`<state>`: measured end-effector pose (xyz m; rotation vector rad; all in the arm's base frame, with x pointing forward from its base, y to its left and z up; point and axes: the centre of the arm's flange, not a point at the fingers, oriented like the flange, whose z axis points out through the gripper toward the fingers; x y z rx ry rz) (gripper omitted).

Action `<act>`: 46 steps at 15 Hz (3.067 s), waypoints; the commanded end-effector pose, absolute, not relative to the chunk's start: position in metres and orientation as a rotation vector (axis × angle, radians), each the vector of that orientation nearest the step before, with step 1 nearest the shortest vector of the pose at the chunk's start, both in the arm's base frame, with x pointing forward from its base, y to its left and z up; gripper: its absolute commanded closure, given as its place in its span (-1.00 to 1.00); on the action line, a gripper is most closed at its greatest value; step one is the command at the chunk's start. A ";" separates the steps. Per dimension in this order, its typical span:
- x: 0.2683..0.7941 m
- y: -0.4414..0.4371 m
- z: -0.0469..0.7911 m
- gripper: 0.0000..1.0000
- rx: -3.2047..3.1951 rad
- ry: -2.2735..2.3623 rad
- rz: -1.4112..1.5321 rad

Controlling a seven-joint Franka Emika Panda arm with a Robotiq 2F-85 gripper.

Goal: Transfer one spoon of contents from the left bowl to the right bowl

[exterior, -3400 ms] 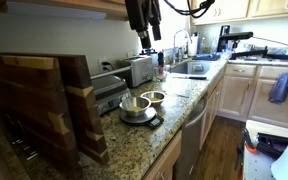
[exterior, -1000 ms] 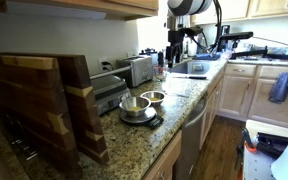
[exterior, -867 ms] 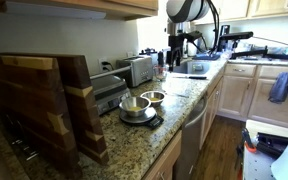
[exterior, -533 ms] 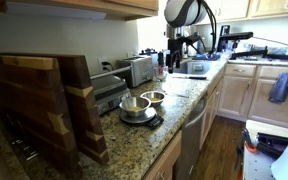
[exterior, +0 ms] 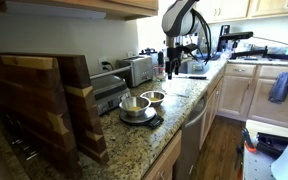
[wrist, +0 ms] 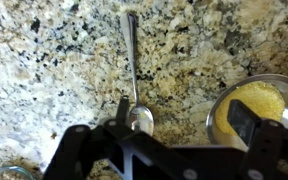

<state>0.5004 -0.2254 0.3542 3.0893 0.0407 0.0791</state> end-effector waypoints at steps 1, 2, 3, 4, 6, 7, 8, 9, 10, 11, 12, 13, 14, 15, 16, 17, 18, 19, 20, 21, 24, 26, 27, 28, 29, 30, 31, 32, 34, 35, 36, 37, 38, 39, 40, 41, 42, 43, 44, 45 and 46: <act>0.518 -0.255 0.326 -1.00 3.118 0.128 0.113; 0.522 -0.260 0.318 -1.00 3.124 0.144 0.112; 0.525 -0.264 0.312 -1.00 3.130 0.159 0.112; 0.527 -0.269 0.303 -1.00 3.134 0.172 0.112; 0.530 -0.274 0.291 -1.00 3.134 0.182 0.112; 0.532 -0.276 0.285 -1.00 3.134 0.178 0.115; 0.534 -0.278 0.279 -1.00 3.132 0.177 0.118; 0.536 -0.279 0.275 -1.00 3.131 0.175 0.114; 0.538 -0.280 0.269 -1.00 3.131 0.176 0.107; 0.539 -0.280 0.265 -1.00 3.132 0.175 0.103; 0.541 -0.280 0.260 -1.00 3.134 0.178 0.094; 0.543 -0.280 0.255 -1.00 3.136 0.182 0.085; 0.544 -0.280 0.250 -1.00 3.140 0.187 0.074; 0.545 -0.280 0.246 -1.00 3.142 0.187 0.065; 0.546 -0.279 0.241 -0.81 3.146 0.190 0.054; 0.546 -0.278 0.239 -0.45 3.149 0.194 0.048; 0.546 -0.278 0.236 -0.33 3.149 0.201 0.043; 0.546 -0.277 0.234 -0.20 3.151 0.204 0.041; 0.547 -0.277 0.233 -0.05 3.152 0.205 0.040; 0.547 -0.278 0.235 0.07 3.152 0.206 0.046; 0.549 -0.280 0.238 0.48 3.151 0.205 0.060; 0.549 -0.281 0.238 0.74 3.152 0.205 0.061; 0.549 -0.281 0.237 0.85 3.152 0.205 0.060; 0.549 -0.282 0.237 0.88 3.153 0.205 0.059; 0.548 -0.282 0.237 0.91 3.153 0.204 0.059; 0.548 -0.282 0.237 0.97 3.154 0.203 0.059; 0.547 -0.283 0.238 0.97 3.154 0.201 0.061; 0.546 -0.281 0.243 0.88 3.157 0.189 0.057; 0.544 -0.275 0.256 0.88 3.166 0.182 0.038; 0.543 -0.272 0.262 0.88 3.167 0.187 0.033; 0.540 -0.268 0.273 0.88 3.168 0.203 0.034; 0.540 -0.265 0.279 0.88 3.170 0.218 0.039; 0.538 -0.260 0.292 0.88 3.164 0.230 0.044; 0.538 -0.257 0.301 0.88 3.162 0.243 0.050; 0.537 -0.251 0.313 0.88 3.157 0.262 0.052; 0.536 -0.246 0.324 0.88 3.152 0.278 0.049; 0.535 -0.239 0.335 0.89 3.145 0.304 0.033; 0.535 -0.234 0.344 0.88 3.141 0.333 0.022; 0.535 -0.224 0.352 0.89 3.137 0.372 -0.015; 0.536 -0.215 0.358 0.90 3.132 0.414 -0.051; 0.537 -0.205 0.361 0.89 3.117 0.453 -0.090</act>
